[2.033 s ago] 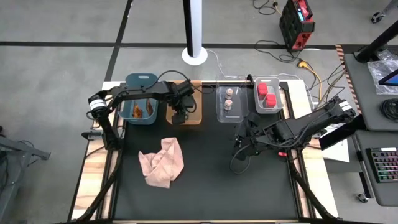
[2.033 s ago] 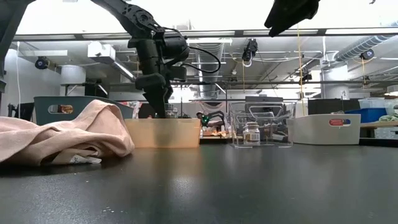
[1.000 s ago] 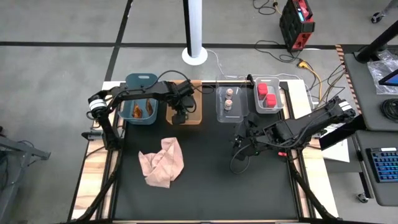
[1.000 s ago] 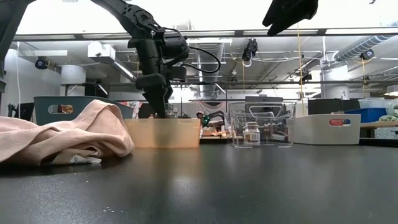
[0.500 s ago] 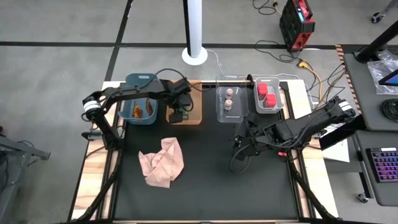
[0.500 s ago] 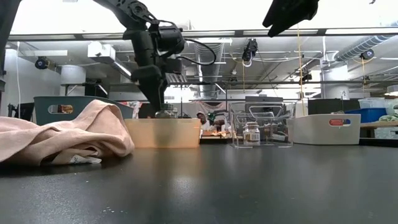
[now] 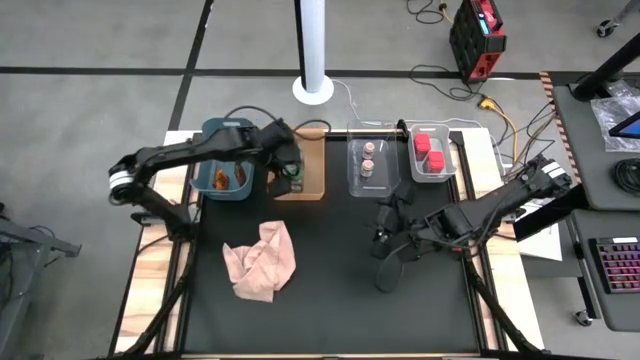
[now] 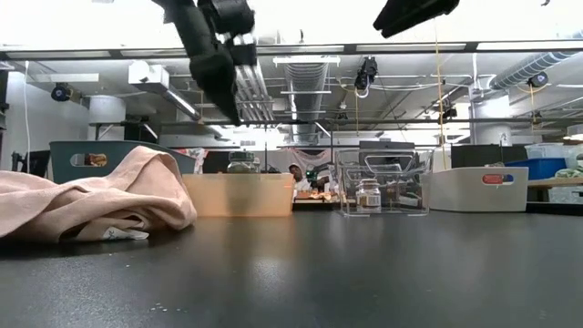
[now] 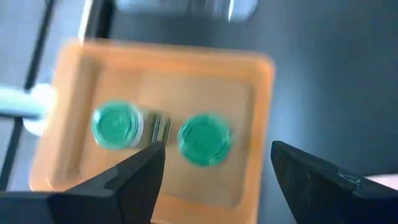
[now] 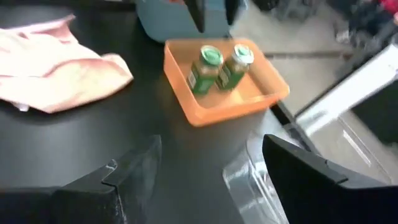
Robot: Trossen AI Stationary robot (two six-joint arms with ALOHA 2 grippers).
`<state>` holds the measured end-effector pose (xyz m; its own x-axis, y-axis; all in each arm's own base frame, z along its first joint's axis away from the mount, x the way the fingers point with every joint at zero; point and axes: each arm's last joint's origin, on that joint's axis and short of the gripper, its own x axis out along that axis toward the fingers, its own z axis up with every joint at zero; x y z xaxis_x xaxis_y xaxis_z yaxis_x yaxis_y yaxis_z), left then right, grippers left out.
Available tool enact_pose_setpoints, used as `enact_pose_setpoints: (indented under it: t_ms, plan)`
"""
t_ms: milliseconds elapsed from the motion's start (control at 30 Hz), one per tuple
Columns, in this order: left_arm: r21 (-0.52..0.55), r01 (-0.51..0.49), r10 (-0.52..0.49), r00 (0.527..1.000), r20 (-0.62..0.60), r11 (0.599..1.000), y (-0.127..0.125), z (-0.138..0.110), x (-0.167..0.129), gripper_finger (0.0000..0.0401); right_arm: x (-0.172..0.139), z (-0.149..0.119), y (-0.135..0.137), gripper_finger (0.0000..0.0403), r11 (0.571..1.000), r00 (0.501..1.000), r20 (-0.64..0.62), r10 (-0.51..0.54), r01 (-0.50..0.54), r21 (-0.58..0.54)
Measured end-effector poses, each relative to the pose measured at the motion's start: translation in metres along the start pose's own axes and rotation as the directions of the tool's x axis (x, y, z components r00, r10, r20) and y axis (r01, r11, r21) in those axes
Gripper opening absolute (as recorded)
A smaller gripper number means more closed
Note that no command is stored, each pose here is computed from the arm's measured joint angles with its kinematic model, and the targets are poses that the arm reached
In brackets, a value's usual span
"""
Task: Sort spices by type
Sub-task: Return to Home Position
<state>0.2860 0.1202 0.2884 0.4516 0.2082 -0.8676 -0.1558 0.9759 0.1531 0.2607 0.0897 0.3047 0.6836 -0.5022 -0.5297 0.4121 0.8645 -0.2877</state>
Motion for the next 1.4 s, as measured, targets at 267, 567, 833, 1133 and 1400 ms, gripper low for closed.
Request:
enact_pose_setpoints:
  t_ms: [267,567,833,1133,1400]
  plan:
    - [0.036,0.02,-0.029,0.959,0.282,0.999,-0.04,0.007,-0.064,0.0276,0.005,-0.003,0.016,0.026,0.996,0.991,0.129,0.045,-0.035,-0.082]
    - [-0.05,0.232,-0.198,0.907,0.372,0.971,-0.103,0.003,-0.083,0.0276,0.021,-0.015,0.033,0.0258,0.98,0.971,0.226,0.079,-0.034,-0.196]
    - [0.32,0.327,-0.457,0.666,0.589,0.889,-0.192,-0.03,-0.058,0.0276,0.029,-0.041,0.043,0.0275,0.984,0.956,0.273,0.107,-0.062,-0.169]
    - [0.373,0.259,-0.454,0.541,0.708,0.891,-0.175,-0.081,-0.054,0.0276,0.025,-0.054,0.032,0.0293,0.961,0.852,0.468,0.235,-0.132,-0.243]
    - [0.363,0.202,-0.415,0.456,0.787,0.91,-0.123,-0.12,-0.075,0.0276,0.012,-0.054,-0.007,0.0305,0.952,0.749,0.591,0.3,-0.196,-0.235]
